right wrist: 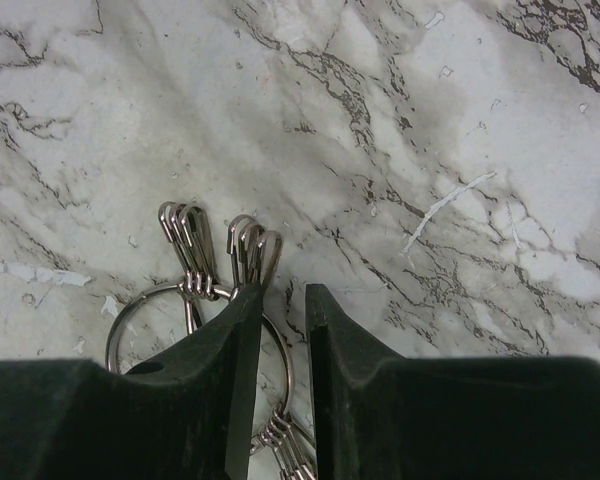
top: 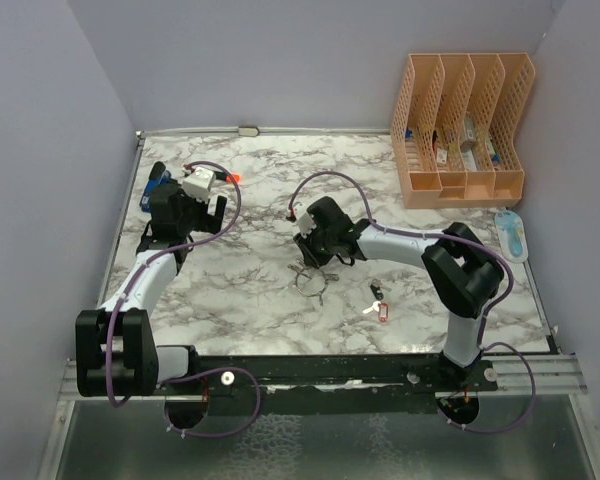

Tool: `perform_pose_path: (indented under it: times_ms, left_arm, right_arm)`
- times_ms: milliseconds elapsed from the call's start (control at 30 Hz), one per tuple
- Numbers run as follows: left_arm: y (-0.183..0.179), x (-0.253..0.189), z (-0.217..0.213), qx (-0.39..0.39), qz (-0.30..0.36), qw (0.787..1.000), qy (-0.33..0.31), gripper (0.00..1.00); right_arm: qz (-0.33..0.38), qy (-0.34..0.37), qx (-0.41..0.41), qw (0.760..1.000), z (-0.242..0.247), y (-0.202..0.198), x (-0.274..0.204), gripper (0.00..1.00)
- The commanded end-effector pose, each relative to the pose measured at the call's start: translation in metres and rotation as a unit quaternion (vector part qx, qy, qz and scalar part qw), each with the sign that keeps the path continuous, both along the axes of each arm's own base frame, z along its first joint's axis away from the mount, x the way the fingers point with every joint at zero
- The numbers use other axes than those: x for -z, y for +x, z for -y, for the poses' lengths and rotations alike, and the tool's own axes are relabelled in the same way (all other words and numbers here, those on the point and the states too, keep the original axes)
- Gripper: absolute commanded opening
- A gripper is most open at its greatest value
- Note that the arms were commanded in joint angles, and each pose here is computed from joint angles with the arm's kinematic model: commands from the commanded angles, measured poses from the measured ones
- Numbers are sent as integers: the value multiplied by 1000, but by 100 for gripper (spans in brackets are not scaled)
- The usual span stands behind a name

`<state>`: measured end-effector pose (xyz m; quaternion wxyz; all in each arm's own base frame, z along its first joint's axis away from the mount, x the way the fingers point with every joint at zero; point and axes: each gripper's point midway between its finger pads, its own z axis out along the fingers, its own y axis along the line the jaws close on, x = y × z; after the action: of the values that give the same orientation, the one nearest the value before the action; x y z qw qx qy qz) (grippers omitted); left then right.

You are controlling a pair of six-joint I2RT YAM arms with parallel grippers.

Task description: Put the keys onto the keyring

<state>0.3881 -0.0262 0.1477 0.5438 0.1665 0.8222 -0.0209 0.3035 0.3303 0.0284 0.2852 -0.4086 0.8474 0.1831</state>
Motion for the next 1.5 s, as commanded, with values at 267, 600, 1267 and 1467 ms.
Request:
perform_pose_path:
  times_ms: [267, 600, 1267, 1467]
  left_arm:
    - [0, 1, 2, 7, 2, 1000, -14, 96]
    - [0, 1, 3, 10, 1, 1000, -16, 96]
    - [0, 1, 3, 11, 0, 1000, -20, 96]
    - [0, 1, 1, 9, 0, 1000, -20, 96]
  right_arm:
    - [4, 3, 14, 1000, -5, -4, 2, 26]
    - [34, 14, 39, 999, -5, 5, -26, 30]
    - [8, 0, 35, 999, -9, -8, 4, 28]
    - [9, -12, 40, 999, -5, -6, 11, 26]
